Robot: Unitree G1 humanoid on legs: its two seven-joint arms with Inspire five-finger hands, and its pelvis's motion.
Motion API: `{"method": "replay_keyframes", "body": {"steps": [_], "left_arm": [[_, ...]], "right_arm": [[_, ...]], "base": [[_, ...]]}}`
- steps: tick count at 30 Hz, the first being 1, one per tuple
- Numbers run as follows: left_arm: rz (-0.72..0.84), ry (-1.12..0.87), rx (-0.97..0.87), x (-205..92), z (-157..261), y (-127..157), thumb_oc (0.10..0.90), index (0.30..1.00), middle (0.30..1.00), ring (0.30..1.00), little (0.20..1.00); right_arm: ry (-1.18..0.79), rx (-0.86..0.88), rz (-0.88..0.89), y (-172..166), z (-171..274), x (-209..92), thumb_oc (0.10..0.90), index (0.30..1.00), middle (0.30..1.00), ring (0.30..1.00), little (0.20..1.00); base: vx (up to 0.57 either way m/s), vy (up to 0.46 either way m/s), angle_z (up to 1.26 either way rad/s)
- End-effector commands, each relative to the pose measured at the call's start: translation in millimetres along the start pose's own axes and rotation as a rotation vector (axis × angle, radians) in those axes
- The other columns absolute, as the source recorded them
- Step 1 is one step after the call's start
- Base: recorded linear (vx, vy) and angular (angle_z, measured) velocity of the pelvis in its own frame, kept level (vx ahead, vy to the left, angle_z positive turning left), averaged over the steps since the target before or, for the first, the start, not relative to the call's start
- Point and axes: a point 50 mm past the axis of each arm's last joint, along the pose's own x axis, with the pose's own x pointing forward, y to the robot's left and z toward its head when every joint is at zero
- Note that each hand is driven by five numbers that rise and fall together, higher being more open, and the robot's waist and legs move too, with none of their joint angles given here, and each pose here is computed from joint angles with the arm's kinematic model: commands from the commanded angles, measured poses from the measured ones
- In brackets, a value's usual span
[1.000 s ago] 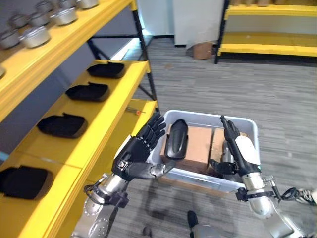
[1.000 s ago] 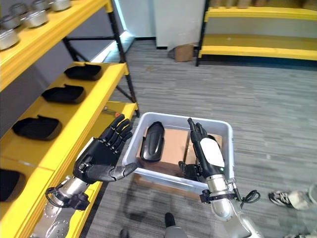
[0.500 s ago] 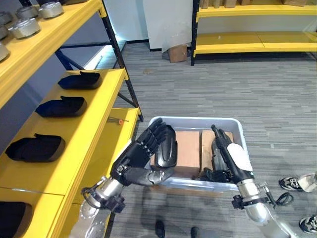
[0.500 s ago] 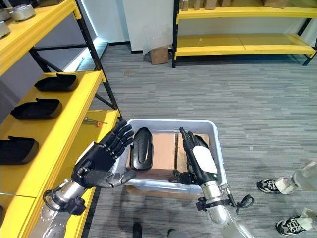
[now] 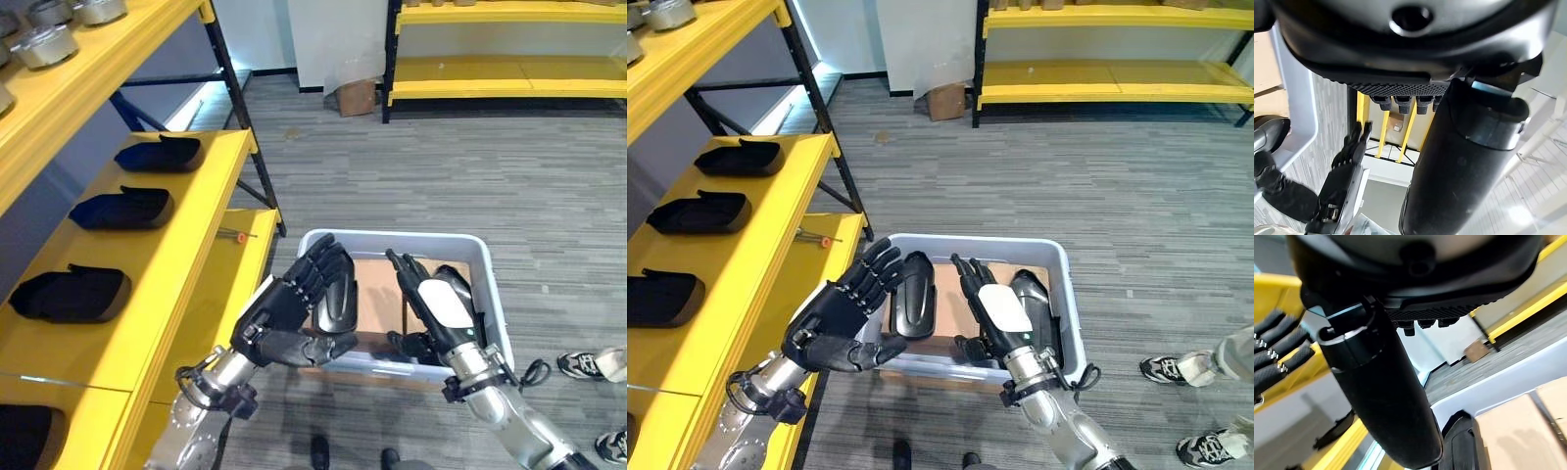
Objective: Move parts from the plastic box to the shelf.
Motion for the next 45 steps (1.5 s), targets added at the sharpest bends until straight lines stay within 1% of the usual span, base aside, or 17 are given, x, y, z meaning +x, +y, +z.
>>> {"method": "replay_keyframes", "body": {"steps": [1,3,4,5,10,11,12,13,14,16,20,27,32,37,38,43,45], "left_arm": [[-0.044,-0.228,0.113,20.7,42.0,0.4,0.9,1.0,1.0,1.0,1.0],[-0.041,-0.254,0.127,24.9,46.0,1.5,0.9,1.0,1.0,1.0,1.0],[-0.055,-0.284,0.141,30.6,50.7,2.0,0.9,1.0,1.0,1.0,1.0],[-0.06,-0.296,0.146,32.6,52.5,2.1,0.9,1.0,1.0,1.0,1.0],[-0.074,-0.376,0.148,38.3,62.7,1.2,0.9,1.0,1.0,1.0,1.0],[-0.052,-0.405,0.146,39.3,66.8,1.5,0.9,1.0,1.0,1.0,1.0],[-0.051,-0.405,0.147,39.3,66.9,1.5,0.9,1.0,1.0,1.0,1.0],[0.033,-0.457,0.195,39.1,73.9,4.0,0.9,1.0,1.0,1.0,1.0],[0.033,-0.457,0.195,39.1,73.9,3.9,0.9,1.0,1.0,1.0,1.0],[0.124,-0.502,0.247,39.1,80.5,7.0,0.9,1.0,1.0,1.0,1.0],[0.153,-0.529,0.279,41.1,84.7,7.2,0.9,1.0,1.0,1.0,1.0],[0.206,-0.547,0.363,48.2,87.4,2.7,0.9,1.0,1.0,1.0,1.0],[0.135,-0.537,0.348,55.1,85.7,-4.4,0.9,1.0,1.0,1.0,1.0],[0.112,-0.528,0.336,61.3,83.2,-10.0,0.9,1.0,1.0,1.0,1.0],[0.1,-0.519,0.325,64.0,81.1,-12.5,0.9,1.0,1.0,1.0,1.0],[0.094,-0.515,0.316,68.1,78.1,-17.3,0.9,1.0,1.0,1.0,1.0],[0.097,-0.514,0.311,68.6,77.9,-17.1,0.9,1.0,1.0,1.0,1.0]], "right_arm": [[-0.203,-0.038,-0.152,-29.7,31.3,35.1,0.9,1.0,1.0,1.0,1.0],[-0.204,-0.073,-0.153,-31.5,31.8,43.3,0.9,1.0,1.0,1.0,1.0],[-0.209,-0.109,-0.176,-35.0,32.0,53.9,0.9,1.0,1.0,1.0,1.0],[-0.209,-0.132,-0.183,-36.8,31.5,58.2,0.9,1.0,1.0,1.0,1.0],[-0.16,-0.23,-0.258,-47.8,25.3,80.7,0.9,1.0,1.0,1.0,1.0],[-0.136,-0.264,-0.276,-50.8,22.4,87.6,0.9,1.0,1.0,1.0,1.0],[-0.137,-0.264,-0.277,-50.8,22.5,87.8,0.9,1.0,1.0,1.0,1.0],[-0.099,-0.307,-0.304,-54.9,17.8,96.9,0.9,1.0,1.0,1.0,1.0],[-0.099,-0.307,-0.304,-54.8,17.8,96.9,0.9,1.0,1.0,1.0,1.0],[-0.048,-0.354,-0.332,-60.1,9.1,105.3,0.9,1.0,1.0,1.0,1.0],[0.001,-0.392,-0.36,-66.6,4.5,115.6,0.9,1.0,1.0,1.0,1.0],[0.092,-0.44,-0.42,-77.7,-2.0,127.5,0.9,1.0,1.0,1.0,1.0],[0.129,-0.465,-0.48,-89.0,-2.7,133.1,0.9,1.0,1.0,1.0,1.0],[0.169,-0.46,-0.527,-98.4,-3.6,137.5,0.9,1.0,1.0,1.0,1.0],[0.219,-0.463,-0.551,-103.0,-9.6,136.9,0.9,1.0,1.0,1.0,1.0],[0.326,-0.434,-0.579,-109.6,-25.8,133.5,0.9,1.0,1.0,1.0,1.0],[0.336,-0.435,-0.585,-110.7,-27.0,133.4,0.9,1.0,1.0,1.0,1.0]], "base": [[-0.13,0.041,-0.06],[-0.16,0.053,0.05],[-0.15,0.045,0.16],[-0.17,0.05,0.18],[-0.08,-0.002,0.25],[-0.05,-0.009,0.22],[-0.06,-0.03,0.31],[-0.03,-0.025,0.29],[-0.07,-0.067,0.19],[-0.07,-0.085,0.11],[-0.03,-0.06,0.24],[-0.01,-0.023,0.09],[0.0,0.0,0.0],[0.0,0.014,0.01],[0.0,0.0,0.0],[0.0,0.031,0.0],[0.0,0.017,0.0]]}}
